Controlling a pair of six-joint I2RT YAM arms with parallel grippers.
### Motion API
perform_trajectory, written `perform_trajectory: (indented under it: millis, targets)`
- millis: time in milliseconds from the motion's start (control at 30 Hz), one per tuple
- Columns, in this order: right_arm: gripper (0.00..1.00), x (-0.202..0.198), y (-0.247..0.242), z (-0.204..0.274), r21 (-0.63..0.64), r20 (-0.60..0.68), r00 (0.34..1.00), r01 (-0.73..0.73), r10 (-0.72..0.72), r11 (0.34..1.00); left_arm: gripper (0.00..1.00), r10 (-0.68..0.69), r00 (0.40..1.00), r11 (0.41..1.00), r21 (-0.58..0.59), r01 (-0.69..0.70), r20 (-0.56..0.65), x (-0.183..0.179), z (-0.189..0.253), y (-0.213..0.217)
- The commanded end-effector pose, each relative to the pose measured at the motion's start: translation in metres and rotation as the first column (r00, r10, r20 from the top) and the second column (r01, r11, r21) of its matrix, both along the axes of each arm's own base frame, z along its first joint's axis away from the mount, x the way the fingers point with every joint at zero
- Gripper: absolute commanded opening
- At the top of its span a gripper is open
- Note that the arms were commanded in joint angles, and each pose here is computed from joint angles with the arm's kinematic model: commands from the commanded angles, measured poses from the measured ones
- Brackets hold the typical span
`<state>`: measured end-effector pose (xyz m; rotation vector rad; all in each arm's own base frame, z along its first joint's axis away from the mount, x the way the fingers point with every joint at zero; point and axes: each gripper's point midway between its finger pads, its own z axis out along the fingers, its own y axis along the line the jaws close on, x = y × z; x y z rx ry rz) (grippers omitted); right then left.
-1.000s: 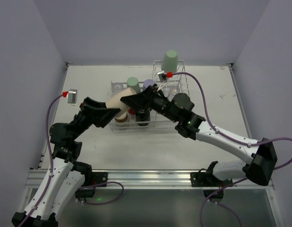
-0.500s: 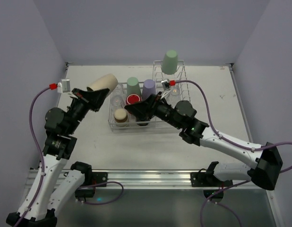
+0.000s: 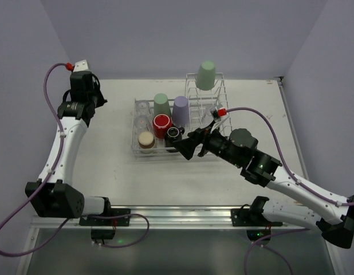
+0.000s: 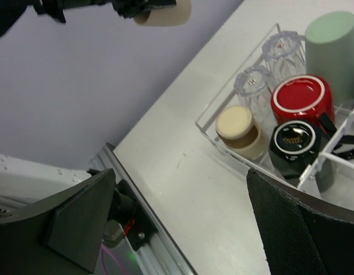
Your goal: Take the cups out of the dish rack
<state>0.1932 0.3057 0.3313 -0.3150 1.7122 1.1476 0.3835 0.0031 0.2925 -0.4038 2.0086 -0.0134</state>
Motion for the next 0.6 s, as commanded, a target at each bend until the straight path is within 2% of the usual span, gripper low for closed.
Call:
perform_trajectory:
  millis: [0,133,333,567]
  targets:
    - [0.99,-0.004,-0.018,-0.012,-0.118,0.011,1.0,0.021,-0.02,0.993,0.0,0.028,0.981,0.995,0.096,-0.01,-0.19,0.001,-0.032,0.024]
    - [0.99,-0.011,-0.022,-0.022,-0.159,-0.006,1.0,-0.003,0.002,0.987,0.0,0.023,0.933,0.996,0.09,0.01,-0.359,0.022,-0.094,0.027]
    - [0.99,-0.02,-0.028,-0.026,-0.156,0.005,1.0,-0.022,0.023,0.988,0.0,0.029,0.909,1.0,0.006,-0.029,-0.416,0.048,-0.137,0.044]
    - [0.99,-0.026,-0.019,-0.027,-0.134,-0.006,0.998,-0.068,0.068,0.989,0.0,0.042,0.865,0.999,-0.009,-0.054,-0.501,0.06,-0.174,0.054]
